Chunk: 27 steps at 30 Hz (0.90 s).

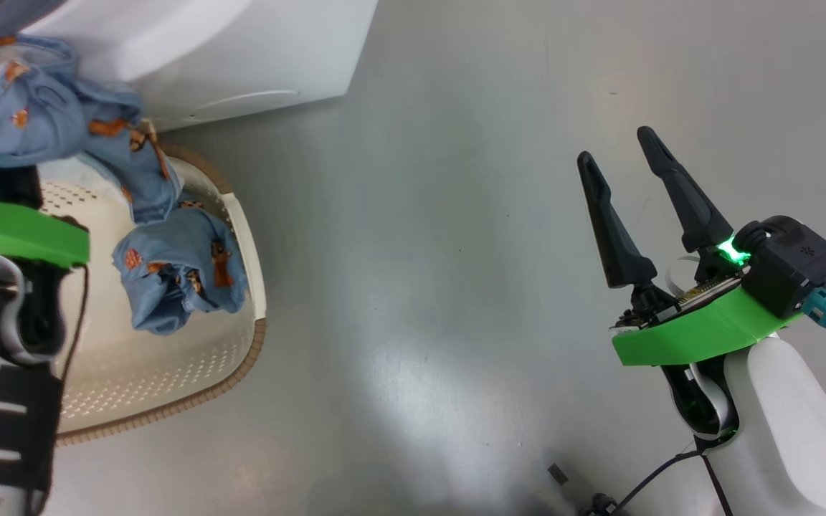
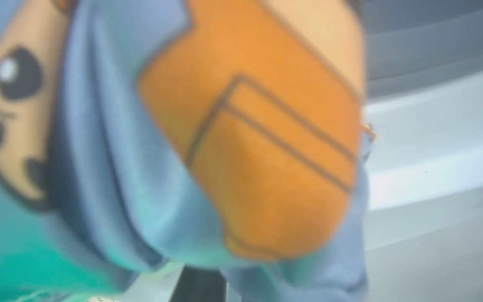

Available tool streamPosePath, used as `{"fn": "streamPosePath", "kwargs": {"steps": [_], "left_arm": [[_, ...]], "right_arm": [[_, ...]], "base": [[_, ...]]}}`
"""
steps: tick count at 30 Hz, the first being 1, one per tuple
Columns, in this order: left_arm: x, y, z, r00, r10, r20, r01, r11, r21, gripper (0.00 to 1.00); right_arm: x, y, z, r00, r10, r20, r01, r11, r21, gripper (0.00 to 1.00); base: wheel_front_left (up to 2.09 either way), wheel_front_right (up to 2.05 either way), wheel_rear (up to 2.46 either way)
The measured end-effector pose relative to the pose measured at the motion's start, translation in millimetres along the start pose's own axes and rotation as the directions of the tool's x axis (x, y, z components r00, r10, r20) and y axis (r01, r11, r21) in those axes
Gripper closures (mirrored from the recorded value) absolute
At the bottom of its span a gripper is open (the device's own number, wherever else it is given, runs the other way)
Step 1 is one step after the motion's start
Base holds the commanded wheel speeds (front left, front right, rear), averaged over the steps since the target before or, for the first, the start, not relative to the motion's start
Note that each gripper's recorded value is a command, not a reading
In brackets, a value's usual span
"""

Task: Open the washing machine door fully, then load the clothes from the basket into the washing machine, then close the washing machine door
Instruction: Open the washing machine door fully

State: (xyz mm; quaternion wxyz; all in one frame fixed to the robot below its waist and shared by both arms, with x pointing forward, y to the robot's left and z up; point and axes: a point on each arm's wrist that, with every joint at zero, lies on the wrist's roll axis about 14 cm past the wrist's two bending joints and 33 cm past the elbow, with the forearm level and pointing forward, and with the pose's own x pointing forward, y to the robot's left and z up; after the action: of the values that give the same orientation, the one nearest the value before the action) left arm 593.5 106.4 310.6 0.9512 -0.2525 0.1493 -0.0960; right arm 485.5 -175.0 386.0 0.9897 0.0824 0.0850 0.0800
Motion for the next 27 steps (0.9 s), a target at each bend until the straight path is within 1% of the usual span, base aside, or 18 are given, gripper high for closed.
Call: {"fn": "streamPosePath", "kwargs": {"steps": [5,13,22,27], "left_arm": [[-9,-7,11,0.999,-0.011,0.046,0.011,1.0,0.002,1.0],[-19,-14,60,0.978,-0.012,0.206,0.009,1.0,0.015,1.0],[-26,-14,96,0.959,-0.021,0.282,-0.003,0.996,0.085,1.0],[-14,-24,121,0.946,-0.068,0.318,0.02,0.988,0.152,1.0]], "right_arm": [[2,2,3,1.0,0.006,0.009,-0.006,1.0,0.003,0.0],[4,5,11,0.999,0.012,0.033,-0.013,1.0,0.007,0.0],[3,10,23,0.998,0.022,0.06,-0.022,1.0,0.004,0.0],[1,12,26,0.998,0.021,0.067,-0.021,1.0,0.008,0.0]], "base": [[0.0,0.0,0.0],[0.0,0.0,0.0],[0.0,0.0,0.0],[0.0,0.0,0.0]]}}
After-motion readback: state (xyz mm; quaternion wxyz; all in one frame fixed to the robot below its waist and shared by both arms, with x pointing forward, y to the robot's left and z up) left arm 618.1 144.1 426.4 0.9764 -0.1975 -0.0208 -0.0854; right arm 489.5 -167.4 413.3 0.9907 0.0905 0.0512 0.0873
